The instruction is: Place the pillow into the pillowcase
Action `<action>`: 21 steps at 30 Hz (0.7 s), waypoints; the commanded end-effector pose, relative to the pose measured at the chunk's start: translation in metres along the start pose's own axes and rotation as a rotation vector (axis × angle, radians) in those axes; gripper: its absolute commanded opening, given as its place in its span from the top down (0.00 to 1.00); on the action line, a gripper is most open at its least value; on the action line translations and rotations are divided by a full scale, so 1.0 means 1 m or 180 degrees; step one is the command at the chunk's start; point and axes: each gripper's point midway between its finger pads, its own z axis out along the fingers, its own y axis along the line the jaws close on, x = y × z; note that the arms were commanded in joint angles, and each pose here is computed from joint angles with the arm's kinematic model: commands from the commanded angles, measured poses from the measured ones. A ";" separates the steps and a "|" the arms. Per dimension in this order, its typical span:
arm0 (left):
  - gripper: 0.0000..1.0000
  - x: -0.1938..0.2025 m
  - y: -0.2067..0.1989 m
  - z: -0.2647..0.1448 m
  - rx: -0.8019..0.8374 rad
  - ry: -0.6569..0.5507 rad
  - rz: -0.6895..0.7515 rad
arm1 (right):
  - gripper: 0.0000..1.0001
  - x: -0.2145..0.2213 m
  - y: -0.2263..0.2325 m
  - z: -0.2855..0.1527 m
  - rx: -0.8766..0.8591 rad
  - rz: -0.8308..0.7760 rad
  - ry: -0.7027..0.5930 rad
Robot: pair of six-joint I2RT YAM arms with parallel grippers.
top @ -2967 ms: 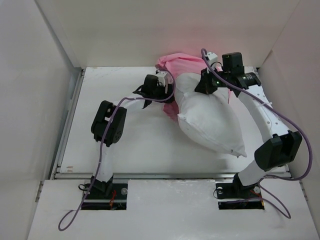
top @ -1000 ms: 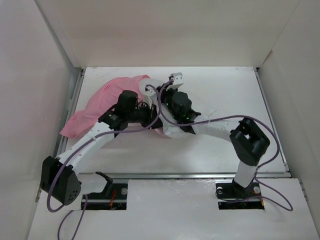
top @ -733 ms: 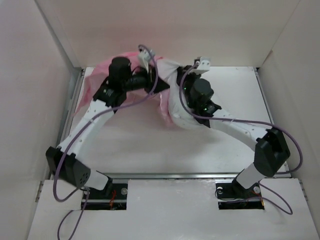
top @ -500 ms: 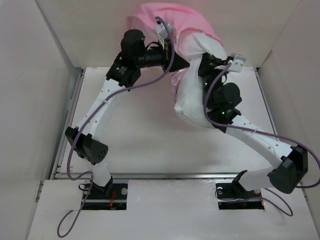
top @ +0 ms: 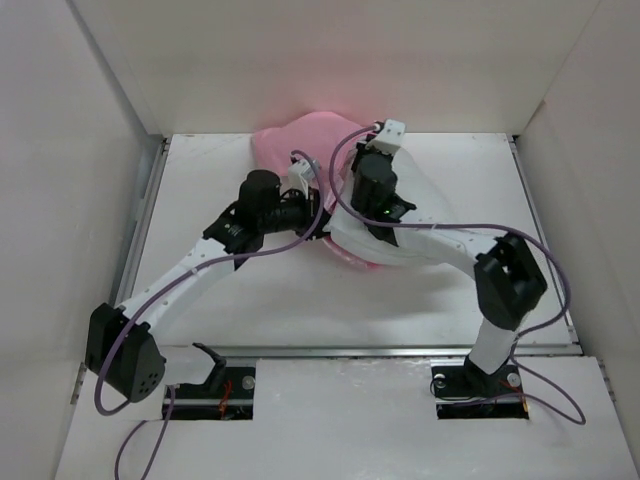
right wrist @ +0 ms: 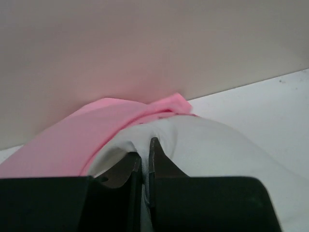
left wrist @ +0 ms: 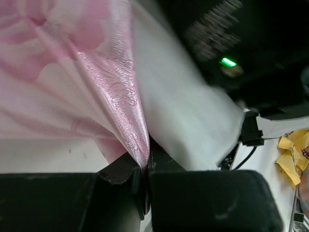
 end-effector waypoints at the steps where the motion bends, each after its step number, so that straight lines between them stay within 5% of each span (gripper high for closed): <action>1: 1.00 0.029 -0.060 -0.026 0.0594 0.0253 -0.0095 | 1.00 -0.046 0.007 0.037 0.0281 0.0772 -0.0413; 8: 1.00 0.054 -0.049 -0.031 0.0469 0.0323 -0.0323 | 1.00 0.052 0.040 0.040 -0.0001 0.0654 0.0303; 12: 0.96 0.060 -0.044 -0.036 0.0347 0.0282 -0.0401 | 1.00 0.059 0.051 0.031 -0.0307 0.0640 0.0458; 14: 0.84 0.061 -0.038 -0.039 0.0217 0.0275 -0.0402 | 0.96 0.074 0.064 0.014 -0.0747 0.0589 0.0686; 15: 0.74 0.062 -0.036 -0.041 0.0140 0.0263 -0.0416 | 0.83 0.058 0.070 0.004 -0.0985 0.0575 0.0691; 16: 0.47 0.061 -0.028 -0.045 -0.0062 0.0242 -0.0406 | 0.70 0.058 0.075 -0.006 -0.1188 0.0579 0.0762; 17: 0.40 0.061 -0.022 -0.047 -0.0177 0.0241 -0.0401 | 0.58 0.071 0.085 -0.028 -0.1622 0.0501 0.0970; 18: 0.29 0.053 -0.023 -0.052 -0.0248 0.0169 -0.0345 | 0.36 0.070 0.087 -0.041 -0.1825 0.0473 0.1043; 19: 0.00 0.053 -0.020 -0.056 -0.0365 0.0183 -0.0373 | 0.29 0.056 0.087 -0.053 -0.1981 0.0486 0.1083; 21: 0.00 0.032 -0.021 -0.067 -0.0543 -0.0032 -0.0271 | 0.23 0.050 0.092 -0.073 -0.2357 0.0445 0.1238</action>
